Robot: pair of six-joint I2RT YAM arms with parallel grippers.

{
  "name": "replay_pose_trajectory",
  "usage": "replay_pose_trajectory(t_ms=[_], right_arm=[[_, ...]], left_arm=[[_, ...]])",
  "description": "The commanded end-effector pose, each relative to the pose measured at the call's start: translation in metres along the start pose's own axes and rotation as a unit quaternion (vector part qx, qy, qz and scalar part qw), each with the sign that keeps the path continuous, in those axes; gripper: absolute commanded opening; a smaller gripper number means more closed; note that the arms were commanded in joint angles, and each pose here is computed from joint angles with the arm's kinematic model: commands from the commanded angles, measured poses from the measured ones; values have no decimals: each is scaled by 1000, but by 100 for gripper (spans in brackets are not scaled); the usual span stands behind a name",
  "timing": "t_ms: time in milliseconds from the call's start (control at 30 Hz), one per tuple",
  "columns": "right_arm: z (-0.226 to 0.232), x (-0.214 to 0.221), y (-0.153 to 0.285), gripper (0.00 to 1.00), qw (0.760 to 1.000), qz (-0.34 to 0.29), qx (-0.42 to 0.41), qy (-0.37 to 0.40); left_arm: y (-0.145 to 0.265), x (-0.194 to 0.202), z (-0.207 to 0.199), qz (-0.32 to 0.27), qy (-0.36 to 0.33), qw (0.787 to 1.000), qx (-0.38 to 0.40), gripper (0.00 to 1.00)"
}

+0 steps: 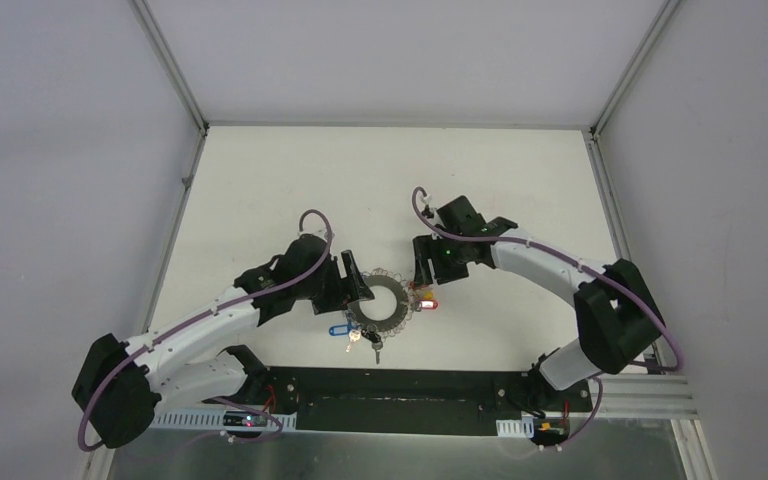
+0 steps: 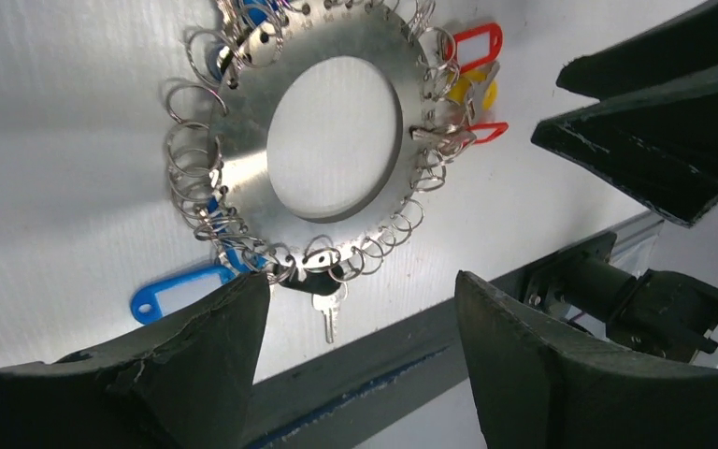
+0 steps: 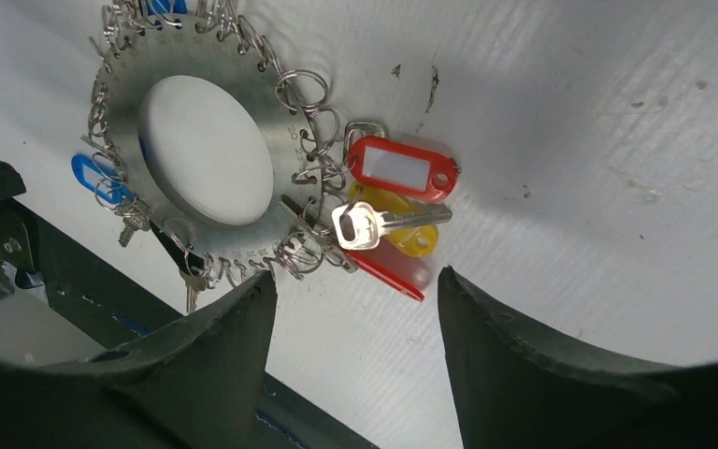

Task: Put the keys on the keyring

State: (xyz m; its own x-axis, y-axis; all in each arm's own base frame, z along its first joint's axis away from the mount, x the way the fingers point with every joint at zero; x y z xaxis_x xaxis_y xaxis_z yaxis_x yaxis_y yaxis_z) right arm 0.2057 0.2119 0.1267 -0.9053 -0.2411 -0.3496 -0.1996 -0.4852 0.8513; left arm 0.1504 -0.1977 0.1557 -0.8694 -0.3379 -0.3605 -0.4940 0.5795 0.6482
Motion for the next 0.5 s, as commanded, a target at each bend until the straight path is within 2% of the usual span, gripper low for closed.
replay_pose_trajectory(t_ms=[0,233,467], right_arm=[[10,-14,-4,64,1000,7,-26,5],[-9,-23,-20,57,999,23,1,-42],[-29,-17,-40,53,992,78,-1,-102]], left_arm=[[-3,-7,-26,37,0,999,25,73],[-22,-7,-37,92,-23,995,24,68],[-39,-7,-41,126,-24,992,16,68]])
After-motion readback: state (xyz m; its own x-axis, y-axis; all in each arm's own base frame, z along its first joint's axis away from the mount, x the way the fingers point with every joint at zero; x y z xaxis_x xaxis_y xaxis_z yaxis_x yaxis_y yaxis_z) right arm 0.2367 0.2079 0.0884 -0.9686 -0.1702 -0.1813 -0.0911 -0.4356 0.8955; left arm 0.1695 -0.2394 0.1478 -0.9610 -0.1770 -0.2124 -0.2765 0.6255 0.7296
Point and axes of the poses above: each gripper's point midway between its finger pads, its own y axis back along the fingers, its own z axis along the line the jaws close on, x = y × z, the point moved 6 cm from there along y, back along the fingers, and after that the axes turned 1 degree about -y, right-handed, at the moved point
